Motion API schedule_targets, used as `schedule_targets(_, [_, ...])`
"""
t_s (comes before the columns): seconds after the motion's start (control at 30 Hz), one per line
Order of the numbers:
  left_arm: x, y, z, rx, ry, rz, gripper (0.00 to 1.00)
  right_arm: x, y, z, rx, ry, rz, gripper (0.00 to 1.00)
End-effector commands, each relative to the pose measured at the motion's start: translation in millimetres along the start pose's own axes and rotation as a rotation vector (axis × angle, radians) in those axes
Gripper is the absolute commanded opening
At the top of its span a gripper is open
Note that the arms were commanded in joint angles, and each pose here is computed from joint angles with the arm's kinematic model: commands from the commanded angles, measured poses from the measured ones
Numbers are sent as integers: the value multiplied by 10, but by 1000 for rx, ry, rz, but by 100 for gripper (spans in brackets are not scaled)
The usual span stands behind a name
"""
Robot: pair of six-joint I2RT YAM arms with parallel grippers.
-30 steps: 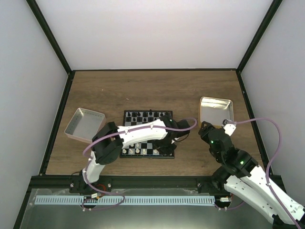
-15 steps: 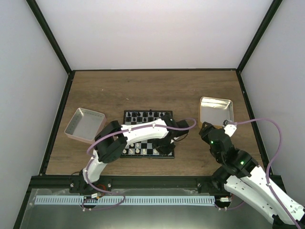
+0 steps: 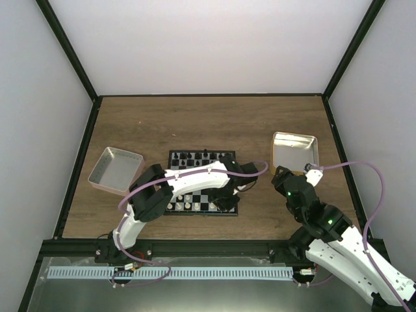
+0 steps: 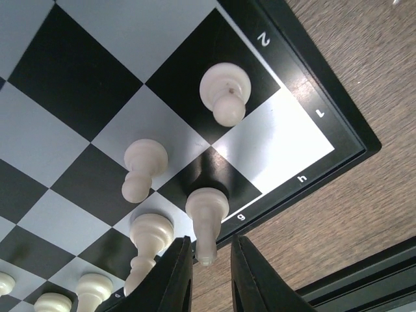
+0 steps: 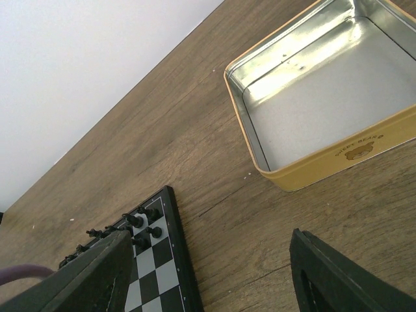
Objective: Set up the chess pieces on the board
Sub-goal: Place the chess piece on the chessboard, then pick up the chess piece from the chessboard.
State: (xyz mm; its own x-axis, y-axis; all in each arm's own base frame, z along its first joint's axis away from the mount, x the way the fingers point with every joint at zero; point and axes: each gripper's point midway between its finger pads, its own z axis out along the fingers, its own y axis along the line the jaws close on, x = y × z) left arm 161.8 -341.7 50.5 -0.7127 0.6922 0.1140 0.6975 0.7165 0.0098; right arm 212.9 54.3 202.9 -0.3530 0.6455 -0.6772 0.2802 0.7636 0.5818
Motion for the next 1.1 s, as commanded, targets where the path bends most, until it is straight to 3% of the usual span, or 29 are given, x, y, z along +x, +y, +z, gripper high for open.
schedule_targets(0.0, [-130,-18,-147,40,-57,-11,18,-108,-6,-34,8,-41,22,68])
schedule_targets(0.3, [-233,98,-646,134,-205,-73,29,-79,76,-27,-20,-16,19,68])
schedule_targets(0.47, [-336,427,-953,196,-381,-231,33,-6,194,28,-50,21,-18,68])
schedule_targets(0.6, [-271,944,-880,175,-464,-435,33,75,307,89,-69,64,-52,67])
schedule_targets(0.7, [-174,1211,-671,183,-481,-541,26,139,392,142,-82,94,-70,67])
schedule_targets(0.83, [-142,1398,-478,172,-482,-598,20,258,461,220,-88,143,-89,66])
schedule_targets(1.07, [-253,1561,-317,162,-507,-638,22,440,561,327,-106,213,-106,65])
